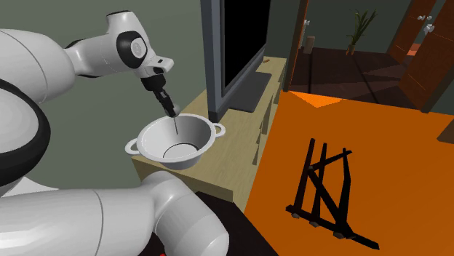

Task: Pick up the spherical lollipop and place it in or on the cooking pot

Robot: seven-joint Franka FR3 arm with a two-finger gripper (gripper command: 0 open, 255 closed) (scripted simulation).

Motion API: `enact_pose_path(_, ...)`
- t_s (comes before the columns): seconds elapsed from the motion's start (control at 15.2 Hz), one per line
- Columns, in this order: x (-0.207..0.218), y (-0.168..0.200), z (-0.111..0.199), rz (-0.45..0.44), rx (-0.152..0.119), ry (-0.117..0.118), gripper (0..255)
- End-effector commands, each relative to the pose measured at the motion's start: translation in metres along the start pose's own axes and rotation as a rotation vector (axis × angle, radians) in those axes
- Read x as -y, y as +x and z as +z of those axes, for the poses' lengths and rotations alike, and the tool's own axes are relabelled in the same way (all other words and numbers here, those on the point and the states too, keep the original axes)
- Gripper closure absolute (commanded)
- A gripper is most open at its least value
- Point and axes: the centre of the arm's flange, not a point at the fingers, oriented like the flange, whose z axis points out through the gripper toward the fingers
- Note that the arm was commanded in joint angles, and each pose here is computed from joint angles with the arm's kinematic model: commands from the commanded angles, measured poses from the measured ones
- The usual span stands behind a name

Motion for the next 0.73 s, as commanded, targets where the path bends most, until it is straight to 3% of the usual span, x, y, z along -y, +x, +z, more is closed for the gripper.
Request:
enact_pose_path(0.0,0.0,0.0,0.0,0.0,0.0,0.0,255)
enact_pose_path(0.07,0.0,0.0,0.0,0.0,0.0,0.0,255)
enact_pose_path(0.13,0.0,0.0,0.0,0.0,0.0,0.0,0)
enact_pose_path(0.46,0.0,0.0,0.0,0.0,0.0,0.0,0)
enact_pose_path(0.66,0.0,0.0,-0.04,0.0,0.0,0.0,0)
